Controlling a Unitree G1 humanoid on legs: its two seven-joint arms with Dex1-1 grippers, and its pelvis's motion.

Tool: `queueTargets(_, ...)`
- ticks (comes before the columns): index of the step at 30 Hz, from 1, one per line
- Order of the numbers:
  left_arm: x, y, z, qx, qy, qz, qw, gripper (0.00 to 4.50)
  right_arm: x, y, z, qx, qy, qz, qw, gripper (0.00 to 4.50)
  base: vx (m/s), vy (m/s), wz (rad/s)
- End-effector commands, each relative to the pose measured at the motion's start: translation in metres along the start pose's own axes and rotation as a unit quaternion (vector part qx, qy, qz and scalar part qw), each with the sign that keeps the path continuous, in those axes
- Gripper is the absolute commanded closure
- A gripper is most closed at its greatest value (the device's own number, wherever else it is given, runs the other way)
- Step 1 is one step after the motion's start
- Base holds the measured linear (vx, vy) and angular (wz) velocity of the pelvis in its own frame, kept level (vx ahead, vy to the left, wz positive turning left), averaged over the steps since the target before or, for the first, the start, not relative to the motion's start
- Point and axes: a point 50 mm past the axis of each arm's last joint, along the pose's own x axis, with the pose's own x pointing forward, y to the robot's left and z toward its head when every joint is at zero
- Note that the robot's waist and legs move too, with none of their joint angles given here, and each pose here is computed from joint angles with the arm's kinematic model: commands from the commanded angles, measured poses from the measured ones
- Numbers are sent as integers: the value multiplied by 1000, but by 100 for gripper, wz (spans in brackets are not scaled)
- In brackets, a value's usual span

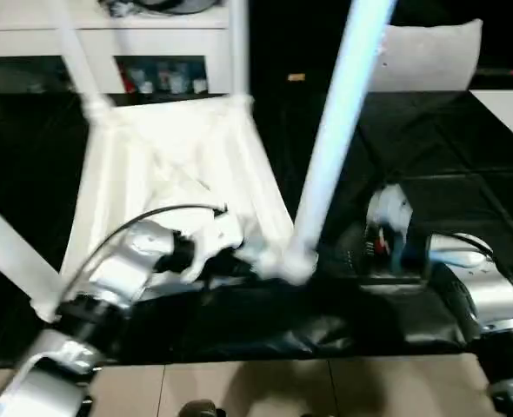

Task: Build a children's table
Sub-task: Rotate leg to tighten

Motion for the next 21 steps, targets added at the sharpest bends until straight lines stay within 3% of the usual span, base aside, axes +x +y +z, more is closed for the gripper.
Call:
queueTargets(1, 9, -11, 11, 54, 4, -76, 996, 450, 1, 4, 1, -2, 4, 51, 999, 63, 0, 0, 0)
queueTargets(7, 8, -14, 12, 81, 20, -113, 990, 450, 8, 6, -1, 6, 15, 106, 994, 107, 0, 0, 0)
queueTargets(21, 8, -13, 12, 86, 21, -125, 988, 450, 8, 12, -6, 54, 21, 161, 985, 218, 0, 0, 0)
